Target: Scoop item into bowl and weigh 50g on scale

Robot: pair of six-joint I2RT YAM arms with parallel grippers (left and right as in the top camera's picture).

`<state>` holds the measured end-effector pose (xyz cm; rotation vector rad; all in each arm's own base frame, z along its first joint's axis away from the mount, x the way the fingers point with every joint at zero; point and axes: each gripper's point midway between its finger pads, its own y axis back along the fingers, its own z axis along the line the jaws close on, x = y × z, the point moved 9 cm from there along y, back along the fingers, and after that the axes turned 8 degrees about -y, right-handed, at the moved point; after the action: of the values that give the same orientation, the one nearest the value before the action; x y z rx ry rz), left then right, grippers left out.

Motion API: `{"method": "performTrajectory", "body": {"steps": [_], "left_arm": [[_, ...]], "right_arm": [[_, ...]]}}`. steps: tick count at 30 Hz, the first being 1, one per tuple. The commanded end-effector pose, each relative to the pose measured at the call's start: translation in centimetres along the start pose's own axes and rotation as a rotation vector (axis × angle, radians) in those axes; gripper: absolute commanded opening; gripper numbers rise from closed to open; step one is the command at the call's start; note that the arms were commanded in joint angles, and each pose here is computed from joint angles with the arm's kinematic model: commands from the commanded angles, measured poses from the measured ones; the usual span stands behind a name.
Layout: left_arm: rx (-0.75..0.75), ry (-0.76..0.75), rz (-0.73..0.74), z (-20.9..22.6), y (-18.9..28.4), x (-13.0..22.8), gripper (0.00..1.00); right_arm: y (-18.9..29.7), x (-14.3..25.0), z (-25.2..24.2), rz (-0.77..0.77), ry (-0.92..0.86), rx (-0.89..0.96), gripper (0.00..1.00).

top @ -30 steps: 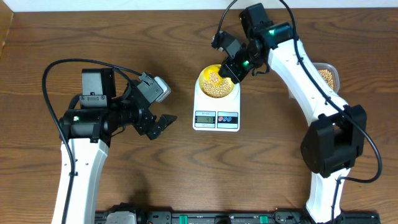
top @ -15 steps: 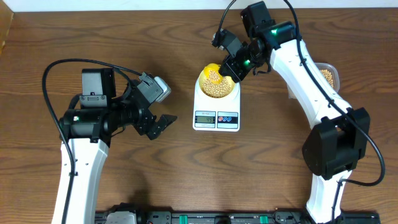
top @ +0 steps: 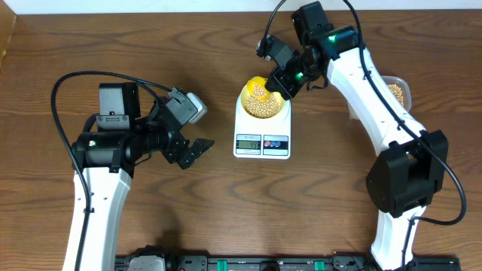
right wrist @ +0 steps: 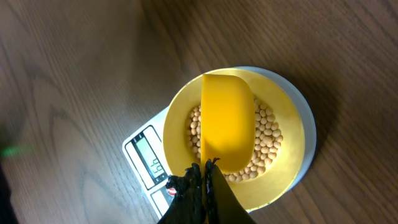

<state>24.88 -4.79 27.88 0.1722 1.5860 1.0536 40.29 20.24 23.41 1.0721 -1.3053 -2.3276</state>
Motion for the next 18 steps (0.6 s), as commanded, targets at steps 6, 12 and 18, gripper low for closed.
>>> {"method": "performTrajectory", "body": {"steps": [6, 12, 18], "left_arm": [[-0.001, -0.016, -0.009, 0.09, 0.16, -0.10, 0.98], [-0.001, -0.016, -0.009, 0.09, 0.16, -0.10, 0.98], [-0.001, -0.016, -0.009, 0.09, 0.16, -0.10, 0.97]], "right_arm": [[1.85, -0.66, 0.36, -0.046, 0.032, 0.018, 0.01], [2.03, -0.60, 0.04, -0.049, 0.026, 0.022, 0.01], [2.14, -0.55, -0.19, -0.051, 0.030, 0.025, 0.01]]}}
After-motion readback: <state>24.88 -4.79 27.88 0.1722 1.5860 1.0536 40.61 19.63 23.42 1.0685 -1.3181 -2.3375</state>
